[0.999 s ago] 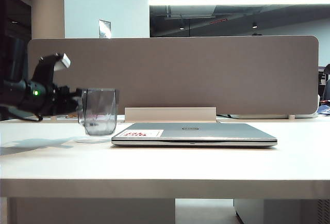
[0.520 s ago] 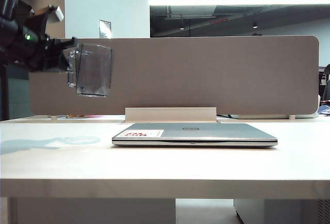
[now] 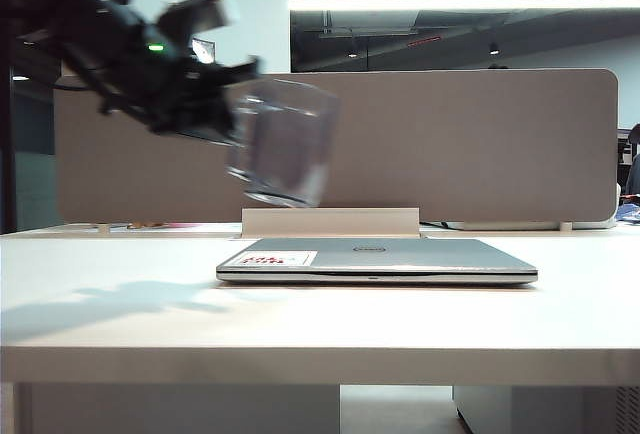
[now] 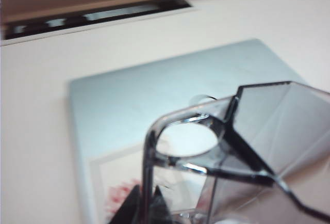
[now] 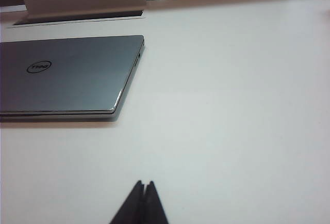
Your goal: Pick up the water cup and place it on the side of the laptop close to you.
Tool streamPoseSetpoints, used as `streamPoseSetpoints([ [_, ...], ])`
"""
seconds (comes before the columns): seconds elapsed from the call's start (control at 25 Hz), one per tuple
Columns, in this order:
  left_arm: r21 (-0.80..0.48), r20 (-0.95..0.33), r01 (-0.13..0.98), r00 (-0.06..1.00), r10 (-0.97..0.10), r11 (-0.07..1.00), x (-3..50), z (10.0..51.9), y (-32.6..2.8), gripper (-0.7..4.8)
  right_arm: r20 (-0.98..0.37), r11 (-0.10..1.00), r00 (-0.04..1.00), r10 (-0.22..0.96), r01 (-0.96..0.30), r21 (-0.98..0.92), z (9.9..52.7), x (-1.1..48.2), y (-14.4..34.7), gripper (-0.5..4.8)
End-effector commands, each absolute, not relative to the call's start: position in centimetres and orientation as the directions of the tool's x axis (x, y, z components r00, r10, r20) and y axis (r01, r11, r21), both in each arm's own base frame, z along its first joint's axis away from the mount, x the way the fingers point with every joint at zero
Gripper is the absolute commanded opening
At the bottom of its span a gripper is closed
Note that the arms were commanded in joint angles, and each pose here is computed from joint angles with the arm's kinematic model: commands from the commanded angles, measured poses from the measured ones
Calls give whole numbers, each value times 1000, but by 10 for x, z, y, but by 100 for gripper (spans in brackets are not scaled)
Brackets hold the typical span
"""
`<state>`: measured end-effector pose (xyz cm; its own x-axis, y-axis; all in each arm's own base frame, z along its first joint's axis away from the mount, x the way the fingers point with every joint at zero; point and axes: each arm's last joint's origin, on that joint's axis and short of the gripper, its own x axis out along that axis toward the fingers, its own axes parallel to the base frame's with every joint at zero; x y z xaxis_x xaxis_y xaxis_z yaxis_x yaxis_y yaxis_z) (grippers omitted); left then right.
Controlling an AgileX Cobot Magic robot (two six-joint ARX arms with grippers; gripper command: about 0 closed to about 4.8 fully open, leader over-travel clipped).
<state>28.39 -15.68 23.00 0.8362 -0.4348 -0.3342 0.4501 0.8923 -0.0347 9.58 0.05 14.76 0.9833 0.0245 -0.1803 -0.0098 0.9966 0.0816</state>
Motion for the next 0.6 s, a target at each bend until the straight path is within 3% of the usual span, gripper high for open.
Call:
streamPoseSetpoints([
  [0.04,-53,-290,430,857,-426,901,265,225,-179,-6,-180,997,983,23,-8,82,146,96,1,-8],
  [0.36,-50,-195,412,889,-414,910,217,197,-222,-6,-179,997,984,24,-9,82,146,96,1,-8],
  [0.6,-180,-234,228,935,-267,957,218,174,-227,-6,-179,996,983,27,-13,83,146,96,1,-8],
])
